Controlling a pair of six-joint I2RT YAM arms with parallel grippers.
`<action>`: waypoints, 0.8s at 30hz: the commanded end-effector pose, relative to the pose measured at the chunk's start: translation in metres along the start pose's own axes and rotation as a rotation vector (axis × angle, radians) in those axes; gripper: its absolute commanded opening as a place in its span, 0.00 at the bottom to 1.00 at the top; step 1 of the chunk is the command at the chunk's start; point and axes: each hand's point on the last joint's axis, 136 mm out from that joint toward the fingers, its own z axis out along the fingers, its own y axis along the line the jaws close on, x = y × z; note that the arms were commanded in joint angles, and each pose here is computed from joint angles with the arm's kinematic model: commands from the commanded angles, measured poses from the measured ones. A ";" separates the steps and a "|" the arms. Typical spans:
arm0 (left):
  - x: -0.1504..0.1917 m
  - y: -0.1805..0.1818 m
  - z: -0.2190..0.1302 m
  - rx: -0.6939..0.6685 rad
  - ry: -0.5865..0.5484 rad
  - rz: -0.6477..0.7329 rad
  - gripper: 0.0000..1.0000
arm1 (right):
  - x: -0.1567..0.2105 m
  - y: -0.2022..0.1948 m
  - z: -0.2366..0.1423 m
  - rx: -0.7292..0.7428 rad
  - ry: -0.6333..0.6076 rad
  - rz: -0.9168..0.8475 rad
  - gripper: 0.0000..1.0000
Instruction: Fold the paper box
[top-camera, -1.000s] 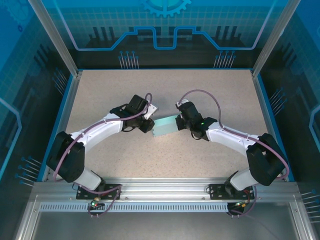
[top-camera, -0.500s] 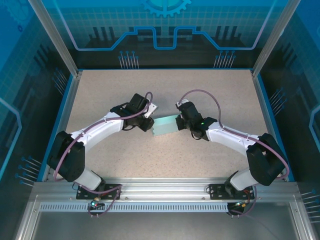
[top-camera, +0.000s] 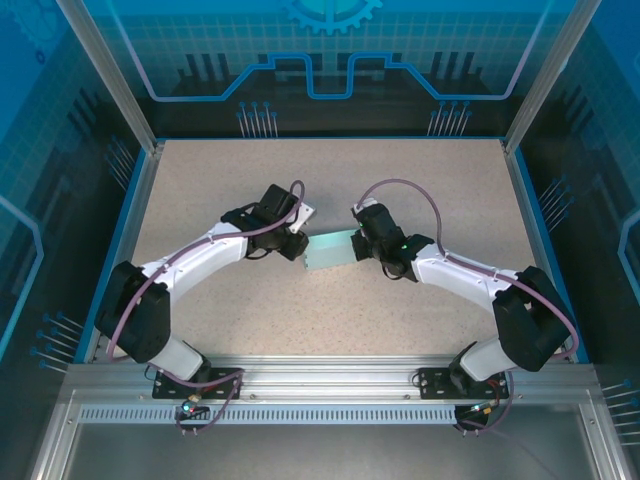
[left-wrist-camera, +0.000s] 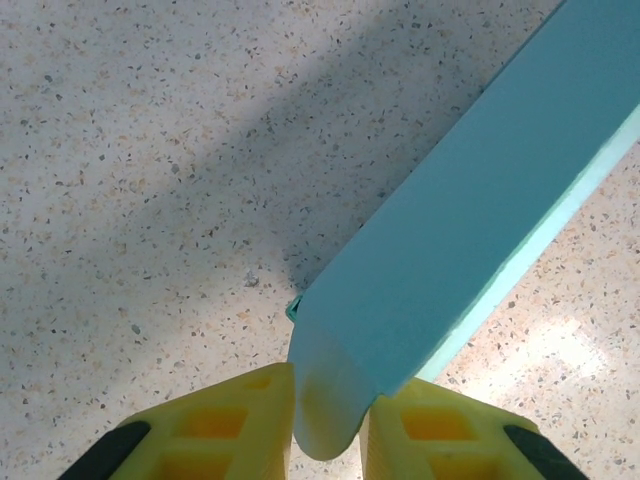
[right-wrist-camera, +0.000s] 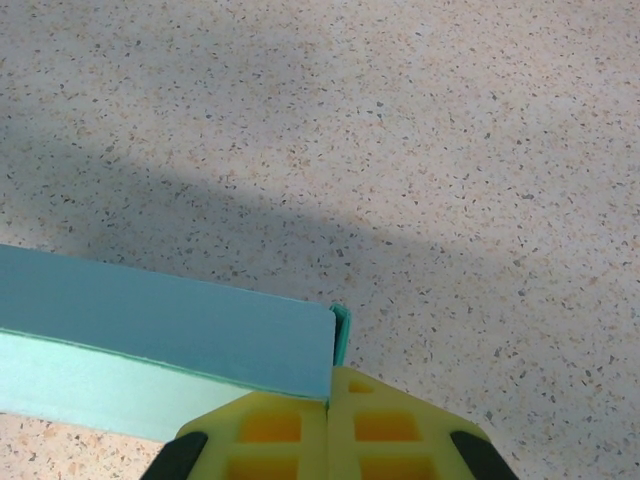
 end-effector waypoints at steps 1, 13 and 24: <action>-0.008 0.001 -0.001 -0.007 -0.001 -0.026 0.26 | 0.022 0.005 0.003 0.003 0.090 -0.036 0.00; -0.010 -0.001 -0.004 -0.003 0.004 -0.099 0.12 | 0.023 0.006 0.002 0.016 0.089 -0.032 0.00; -0.023 -0.033 -0.010 0.187 0.039 -0.374 0.00 | 0.030 0.012 0.002 0.035 0.095 -0.036 0.00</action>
